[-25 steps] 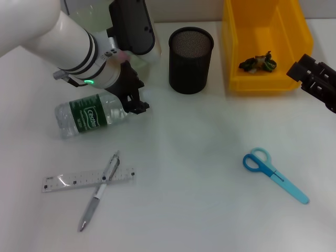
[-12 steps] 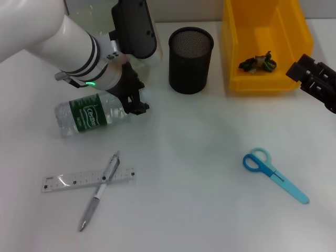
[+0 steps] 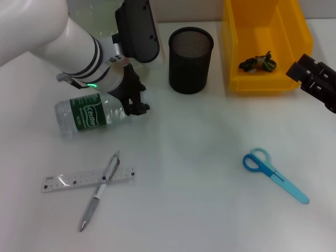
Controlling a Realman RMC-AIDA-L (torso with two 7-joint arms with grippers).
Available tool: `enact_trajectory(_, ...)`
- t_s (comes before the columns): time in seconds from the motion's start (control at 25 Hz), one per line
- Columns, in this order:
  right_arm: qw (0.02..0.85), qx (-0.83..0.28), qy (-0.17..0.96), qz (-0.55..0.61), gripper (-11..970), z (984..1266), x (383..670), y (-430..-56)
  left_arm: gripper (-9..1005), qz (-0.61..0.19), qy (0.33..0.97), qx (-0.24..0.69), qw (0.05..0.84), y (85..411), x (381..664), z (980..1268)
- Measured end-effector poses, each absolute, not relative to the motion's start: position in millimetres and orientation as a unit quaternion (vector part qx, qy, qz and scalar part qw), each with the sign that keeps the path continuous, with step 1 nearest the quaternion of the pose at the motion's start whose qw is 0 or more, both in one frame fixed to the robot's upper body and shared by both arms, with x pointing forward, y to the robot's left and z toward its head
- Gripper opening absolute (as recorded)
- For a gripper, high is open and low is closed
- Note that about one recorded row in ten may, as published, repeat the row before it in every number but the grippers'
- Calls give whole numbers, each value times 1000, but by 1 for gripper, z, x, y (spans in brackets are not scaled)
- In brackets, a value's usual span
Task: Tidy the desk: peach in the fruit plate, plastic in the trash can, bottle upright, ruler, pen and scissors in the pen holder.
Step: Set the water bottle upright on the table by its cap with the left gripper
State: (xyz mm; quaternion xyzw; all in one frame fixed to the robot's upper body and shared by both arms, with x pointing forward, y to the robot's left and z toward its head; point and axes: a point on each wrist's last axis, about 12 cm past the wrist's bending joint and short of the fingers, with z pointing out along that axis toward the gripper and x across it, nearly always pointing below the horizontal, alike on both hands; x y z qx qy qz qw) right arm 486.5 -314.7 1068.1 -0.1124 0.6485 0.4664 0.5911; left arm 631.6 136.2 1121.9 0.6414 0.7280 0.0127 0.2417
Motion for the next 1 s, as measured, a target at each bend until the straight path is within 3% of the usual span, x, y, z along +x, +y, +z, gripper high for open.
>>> enact_trajectory(0.6,600,-102,646,460,782,1069,487,-319,433,4,722,639,265,135,628,1137)
enact_trajectory(1.0,607,-98,644,456,782,1070,488,-320,433,-39,726,610,315,149,623,1163)
